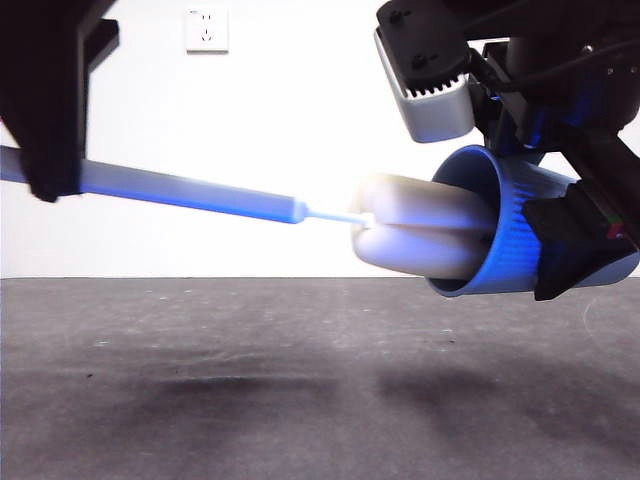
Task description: Pick up the cup brush,pick up the cup,insert the brush into the cup,clean the cup,put the cup brush back,put the cup back to the fixed position on the table
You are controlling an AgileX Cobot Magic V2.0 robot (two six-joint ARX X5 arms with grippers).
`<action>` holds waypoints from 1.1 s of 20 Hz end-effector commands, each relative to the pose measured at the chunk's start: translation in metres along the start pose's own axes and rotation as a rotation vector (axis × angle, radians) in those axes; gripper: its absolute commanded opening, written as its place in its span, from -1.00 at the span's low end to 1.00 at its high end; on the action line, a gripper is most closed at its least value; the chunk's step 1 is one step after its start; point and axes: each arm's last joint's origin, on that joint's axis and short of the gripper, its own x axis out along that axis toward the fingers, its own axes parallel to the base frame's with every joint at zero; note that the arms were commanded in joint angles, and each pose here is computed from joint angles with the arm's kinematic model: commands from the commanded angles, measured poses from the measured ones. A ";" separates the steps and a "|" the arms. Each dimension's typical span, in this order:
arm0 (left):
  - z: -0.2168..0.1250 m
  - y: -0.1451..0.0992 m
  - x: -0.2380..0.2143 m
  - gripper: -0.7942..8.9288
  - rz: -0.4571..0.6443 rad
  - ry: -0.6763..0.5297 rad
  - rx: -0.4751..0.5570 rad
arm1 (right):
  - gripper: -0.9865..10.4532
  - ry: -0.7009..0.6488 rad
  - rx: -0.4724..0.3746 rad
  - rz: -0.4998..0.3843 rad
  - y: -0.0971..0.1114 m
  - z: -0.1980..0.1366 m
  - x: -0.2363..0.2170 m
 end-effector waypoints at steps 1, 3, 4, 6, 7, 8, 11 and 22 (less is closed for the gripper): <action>-0.001 0.001 0.002 -0.85 0.000 0.013 -0.010 | -0.86 -0.002 0.018 -0.002 -0.001 0.001 0.000; 0.002 0.000 0.002 -0.85 -0.015 -0.022 -0.009 | -0.86 -0.007 0.022 -0.005 -0.001 0.002 0.000; 0.006 0.000 0.002 -0.85 -0.043 -0.060 -0.009 | -0.86 -0.012 0.027 -0.009 -0.001 0.003 0.000; 0.014 -0.001 0.003 -0.85 -0.083 -0.129 -0.007 | -0.86 -0.029 0.038 -0.015 -0.002 0.004 0.000; 0.017 -0.001 0.005 -0.85 -0.088 -0.151 -0.005 | -0.86 -0.035 0.040 -0.020 -0.003 0.005 0.000; 0.022 -0.002 0.008 -0.85 -0.097 -0.167 -0.010 | -0.86 -0.047 0.037 -0.024 -0.003 0.006 -0.001; 0.032 -0.005 0.016 -0.85 -0.111 -0.184 -0.007 | -0.86 -0.098 0.038 -0.027 -0.002 0.012 -0.005; 0.021 -0.003 0.011 -0.85 0.034 -0.107 -0.049 | -0.86 0.003 0.111 -0.031 -0.002 0.001 -0.003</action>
